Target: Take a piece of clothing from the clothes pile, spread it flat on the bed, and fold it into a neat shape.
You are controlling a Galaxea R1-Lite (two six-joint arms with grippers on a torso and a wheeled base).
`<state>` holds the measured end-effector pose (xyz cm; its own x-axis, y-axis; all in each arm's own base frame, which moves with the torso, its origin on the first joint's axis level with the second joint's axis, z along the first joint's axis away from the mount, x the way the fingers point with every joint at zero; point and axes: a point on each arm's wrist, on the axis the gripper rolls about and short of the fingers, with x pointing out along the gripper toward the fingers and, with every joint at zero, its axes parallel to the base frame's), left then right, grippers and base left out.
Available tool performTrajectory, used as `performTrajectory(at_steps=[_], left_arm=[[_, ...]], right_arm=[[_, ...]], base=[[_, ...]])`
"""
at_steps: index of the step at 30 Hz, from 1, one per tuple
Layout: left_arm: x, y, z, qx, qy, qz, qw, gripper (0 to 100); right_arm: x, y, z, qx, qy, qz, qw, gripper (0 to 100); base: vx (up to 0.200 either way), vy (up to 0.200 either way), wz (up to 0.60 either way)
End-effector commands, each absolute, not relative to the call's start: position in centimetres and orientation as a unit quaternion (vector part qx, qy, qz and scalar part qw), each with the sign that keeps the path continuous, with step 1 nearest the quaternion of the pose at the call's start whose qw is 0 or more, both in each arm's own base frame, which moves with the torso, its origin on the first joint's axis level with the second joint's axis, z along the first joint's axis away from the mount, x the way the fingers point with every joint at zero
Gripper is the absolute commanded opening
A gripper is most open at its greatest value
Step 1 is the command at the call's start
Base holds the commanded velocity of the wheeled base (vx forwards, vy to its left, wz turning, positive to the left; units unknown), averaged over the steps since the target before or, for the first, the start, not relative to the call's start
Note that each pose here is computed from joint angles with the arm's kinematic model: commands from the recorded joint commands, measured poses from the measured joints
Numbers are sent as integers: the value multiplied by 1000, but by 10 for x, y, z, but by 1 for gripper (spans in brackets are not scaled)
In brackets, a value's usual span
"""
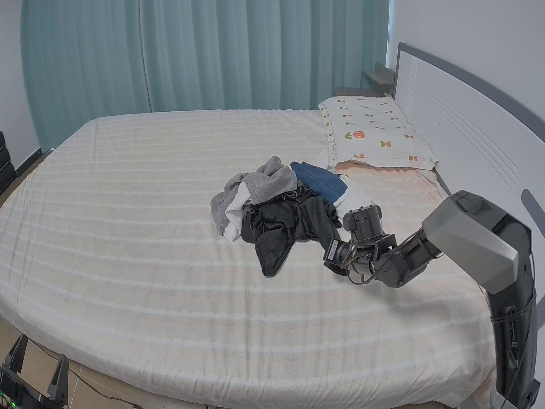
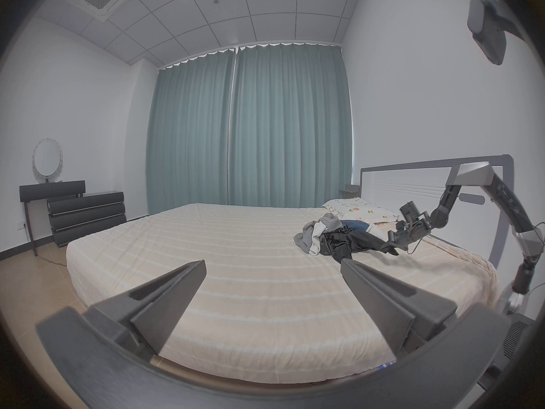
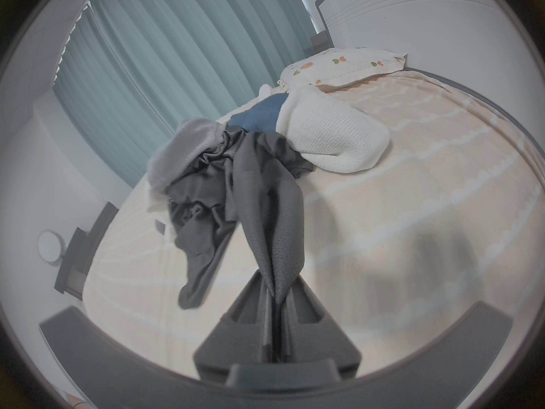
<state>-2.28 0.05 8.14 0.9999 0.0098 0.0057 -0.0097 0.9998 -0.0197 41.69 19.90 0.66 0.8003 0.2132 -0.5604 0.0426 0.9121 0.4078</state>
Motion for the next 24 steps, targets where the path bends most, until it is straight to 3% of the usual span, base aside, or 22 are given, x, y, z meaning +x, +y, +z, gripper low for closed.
performTrajectory(at_steps=[1, 5, 7, 9, 10, 17, 24], left_arm=[[-22, 0, 76, -9, 1, 6, 1000, 100], [-22, 1, 76, -13, 1, 7, 1000, 100], [-27, 0, 98, -23, -60, 2, 998, 100], [-28, 0, 102, -24, -69, 2, 997, 100], [-38, 1, 157, -46, -136, -19, 989, 100], [-11, 1, 183, -38, -57, -88, 994, 100], [52, -14, 184, -24, 91, -175, 980, 100]], right_arm=[[363, 182, 78, 243, 259, 104, 929, 0], [304, 165, 107, 255, 222, 166, 926, 0], [283, 157, 124, 260, 194, 186, 927, 0], [282, 157, 125, 260, 192, 188, 928, 0], [259, 150, 144, 258, 166, 206, 929, 0], [212, 154, 178, 266, 130, 271, 916, 0], [197, 157, 189, 259, 112, 300, 911, 0]], base=[[0, 0, 0], [0, 0, 0], [0, 0, 0], [0, 0, 0], [0, 0, 0], [0, 0, 0], [0, 0, 0]])
